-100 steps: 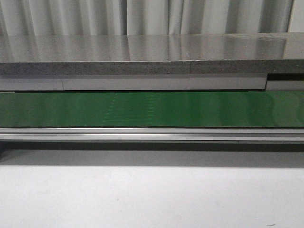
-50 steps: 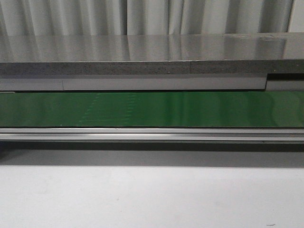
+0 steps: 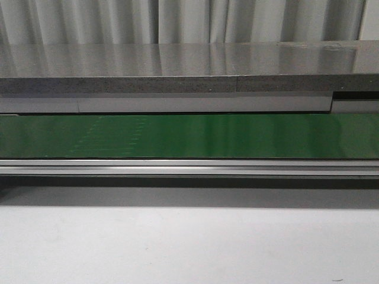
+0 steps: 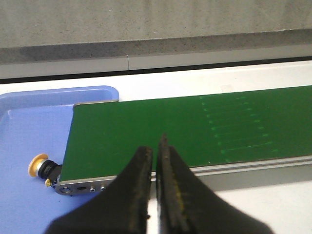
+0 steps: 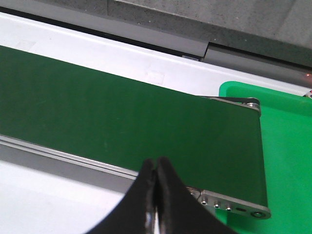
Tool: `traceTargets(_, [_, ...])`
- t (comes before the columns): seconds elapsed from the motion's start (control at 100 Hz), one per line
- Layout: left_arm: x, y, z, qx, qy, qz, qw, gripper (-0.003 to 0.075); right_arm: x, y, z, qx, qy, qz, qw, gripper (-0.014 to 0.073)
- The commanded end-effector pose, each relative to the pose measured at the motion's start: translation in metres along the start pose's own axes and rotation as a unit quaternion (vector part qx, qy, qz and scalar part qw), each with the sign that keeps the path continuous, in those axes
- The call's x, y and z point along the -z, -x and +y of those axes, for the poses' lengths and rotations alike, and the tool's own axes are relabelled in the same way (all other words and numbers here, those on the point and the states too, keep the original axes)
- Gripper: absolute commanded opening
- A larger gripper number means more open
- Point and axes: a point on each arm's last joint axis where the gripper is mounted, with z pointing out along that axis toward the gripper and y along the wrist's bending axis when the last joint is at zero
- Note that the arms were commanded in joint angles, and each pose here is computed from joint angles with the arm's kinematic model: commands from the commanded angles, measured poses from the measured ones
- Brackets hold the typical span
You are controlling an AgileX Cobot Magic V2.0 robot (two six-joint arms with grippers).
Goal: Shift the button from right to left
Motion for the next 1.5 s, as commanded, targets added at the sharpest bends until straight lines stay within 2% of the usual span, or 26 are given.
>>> traceTargets(0.0, [0.004, 0.015, 0.001, 0.008, 0.005, -0.049, 0.999, 0.0005, 0.004, 0.014, -0.004, -0.004, -0.018, -0.042, 0.999, -0.0064])
traceTargets(0.29, [0.003, 0.014, 0.001, 0.008, 0.005, -0.047, 0.999, 0.0005, 0.004, 0.014, -0.004, -0.004, -0.018, -0.042, 0.999, -0.0064])
traceTargets(0.54, [0.003, 0.015, 0.003, -0.013, 0.024, -0.113, 0.993, 0.0005, 0.004, 0.014, -0.004, -0.004, -0.018, -0.042, 0.999, -0.0064])
traceTargets(0.65, [0.005, 0.002, -0.001, -0.016, 0.019, -0.175, 0.984, 0.0005, 0.004, 0.014, -0.004, -0.004, -0.018, -0.042, 0.999, -0.0064])
traceTargets(0.77, [0.006, -0.019, -0.005, -0.012, 0.005, -0.212, 0.977, 0.0005, 0.004, 0.014, -0.004, -0.004, -0.018, -0.042, 0.999, -0.0064])
traceTargets(1.06, [0.007, -0.064, -0.005, -0.006, 0.021, -0.21, 0.978, 0.0005, 0.004, 0.014, -0.004, -0.004, -0.018, -0.042, 0.999, -0.0064])
traceTargets(1.49, [0.009, -0.097, -0.001, 0.006, 0.071, -0.22, 0.973, 0.0005, 0.004, 0.014, -0.004, -0.004, -0.018, -0.042, 0.999, -0.0064])
